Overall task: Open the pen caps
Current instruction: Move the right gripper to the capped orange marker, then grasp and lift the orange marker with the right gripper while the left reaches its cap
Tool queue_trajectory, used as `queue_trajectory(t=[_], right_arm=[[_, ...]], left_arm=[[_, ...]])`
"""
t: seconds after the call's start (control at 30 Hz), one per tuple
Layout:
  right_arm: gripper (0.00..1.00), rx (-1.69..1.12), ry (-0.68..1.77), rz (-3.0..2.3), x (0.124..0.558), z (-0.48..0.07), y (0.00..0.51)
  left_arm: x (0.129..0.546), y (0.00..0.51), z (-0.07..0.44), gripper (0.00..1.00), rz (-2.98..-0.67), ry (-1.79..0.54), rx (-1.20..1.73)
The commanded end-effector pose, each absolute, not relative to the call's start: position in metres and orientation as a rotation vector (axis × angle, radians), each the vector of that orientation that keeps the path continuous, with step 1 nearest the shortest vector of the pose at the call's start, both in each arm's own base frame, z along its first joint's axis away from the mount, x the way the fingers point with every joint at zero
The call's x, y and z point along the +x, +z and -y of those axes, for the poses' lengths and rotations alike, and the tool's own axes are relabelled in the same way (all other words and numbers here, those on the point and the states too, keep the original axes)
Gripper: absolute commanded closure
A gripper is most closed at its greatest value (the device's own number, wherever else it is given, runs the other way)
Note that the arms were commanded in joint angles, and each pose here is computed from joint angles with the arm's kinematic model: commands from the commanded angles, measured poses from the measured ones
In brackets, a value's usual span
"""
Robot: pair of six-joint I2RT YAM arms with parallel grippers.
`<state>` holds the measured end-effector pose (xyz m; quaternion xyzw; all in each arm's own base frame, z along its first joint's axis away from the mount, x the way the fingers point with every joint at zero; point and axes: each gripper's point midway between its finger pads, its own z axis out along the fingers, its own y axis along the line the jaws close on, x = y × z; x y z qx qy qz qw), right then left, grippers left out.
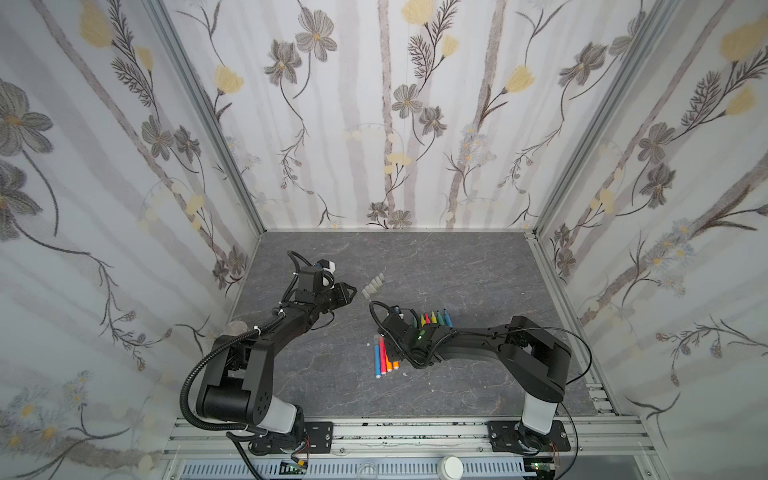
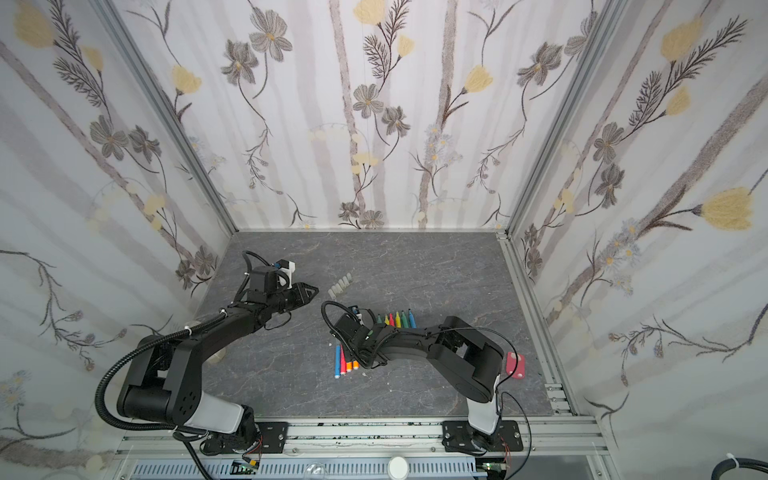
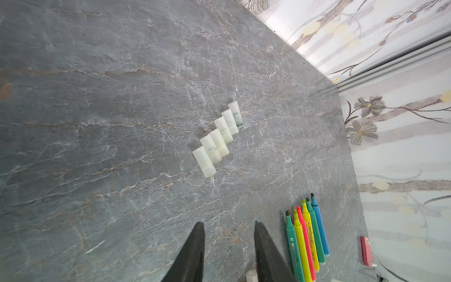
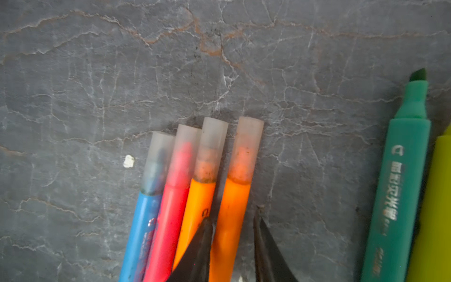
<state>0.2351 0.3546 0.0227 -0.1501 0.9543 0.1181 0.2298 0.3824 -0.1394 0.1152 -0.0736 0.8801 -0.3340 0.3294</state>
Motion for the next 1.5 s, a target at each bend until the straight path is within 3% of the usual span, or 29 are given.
queue_trajectory(t=[0.0, 0.17, 0.33, 0.6, 1.0, 1.47], right_arm=[[0.70, -0.399, 0.305, -2.641, 0.234, -0.352, 0.019], [0.76, -0.413, 0.289, -2.655, 0.231, -0.348, 0.014], [0.89, -0.422, 0.288, -2.653, 0.231, -0.346, 0.015], [0.99, -0.378, 0.344, -2.560, 0.248, -0.334, 0.052], [1.00, -0.377, 0.672, -2.279, 0.266, -0.321, 0.142], [1.00, -0.382, 0.787, -2.235, 0.269, -0.323, 0.153]], left_arm=[[0.384, 0.118, 0.141, 0.66, -2.288, -0.886, -0.174], [0.384, 0.119, 0.142, 0.66, -2.287, -0.893, -0.177], [0.383, 0.123, 0.145, 0.66, -2.281, -0.918, -0.167], [0.376, 0.135, 0.153, 0.66, -2.270, -0.966, -0.138], [0.355, 0.167, 0.204, 0.65, -2.210, -1.162, -0.004], [0.338, 0.180, 0.256, 0.63, -2.195, -1.300, 0.137]])
